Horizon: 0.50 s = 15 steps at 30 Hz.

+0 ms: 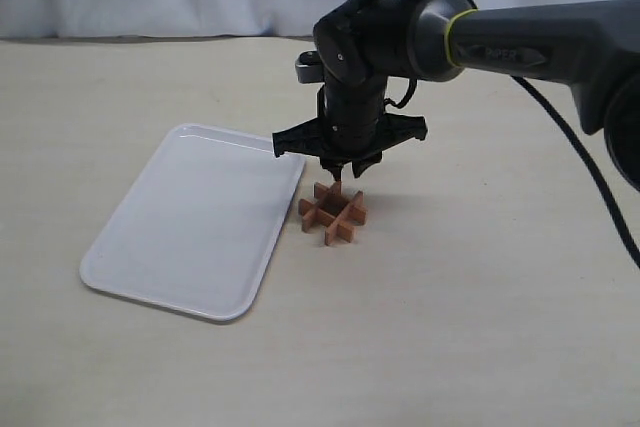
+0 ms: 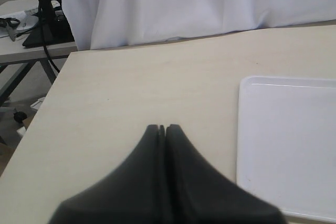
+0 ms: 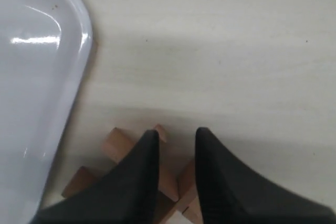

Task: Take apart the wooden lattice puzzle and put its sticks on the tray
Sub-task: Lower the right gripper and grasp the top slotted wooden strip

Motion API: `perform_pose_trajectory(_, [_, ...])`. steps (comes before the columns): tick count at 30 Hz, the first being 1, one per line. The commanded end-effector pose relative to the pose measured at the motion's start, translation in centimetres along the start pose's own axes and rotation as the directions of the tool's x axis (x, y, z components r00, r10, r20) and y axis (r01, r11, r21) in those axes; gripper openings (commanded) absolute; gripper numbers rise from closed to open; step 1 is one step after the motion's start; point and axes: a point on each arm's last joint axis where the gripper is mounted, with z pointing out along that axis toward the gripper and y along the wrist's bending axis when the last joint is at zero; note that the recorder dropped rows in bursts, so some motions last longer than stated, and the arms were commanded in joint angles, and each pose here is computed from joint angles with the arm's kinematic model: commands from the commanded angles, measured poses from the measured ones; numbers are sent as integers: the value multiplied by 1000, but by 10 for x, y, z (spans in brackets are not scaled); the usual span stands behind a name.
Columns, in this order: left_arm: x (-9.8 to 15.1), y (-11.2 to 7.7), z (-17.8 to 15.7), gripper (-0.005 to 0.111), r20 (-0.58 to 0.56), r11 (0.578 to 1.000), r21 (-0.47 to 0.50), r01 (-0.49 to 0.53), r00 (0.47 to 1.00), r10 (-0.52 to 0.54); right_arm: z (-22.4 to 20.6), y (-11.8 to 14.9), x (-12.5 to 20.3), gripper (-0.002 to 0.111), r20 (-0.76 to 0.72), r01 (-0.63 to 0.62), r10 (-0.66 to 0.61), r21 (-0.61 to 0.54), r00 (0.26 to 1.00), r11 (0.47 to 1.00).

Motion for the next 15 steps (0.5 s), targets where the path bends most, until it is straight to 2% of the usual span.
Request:
perform_pose_trajectory(1, [-1, 0, 0, 0, 18, 1000, 0, 1, 1000, -1, 0, 2, -2, 29, 12, -41, 41, -14, 999, 999])
perform_pose_trajectory(15, [-1, 0, 0, 0, 18, 1000, 0, 1, 1000, -1, 23, 9, 1, 29, -8, -100, 100, -53, 995, 994])
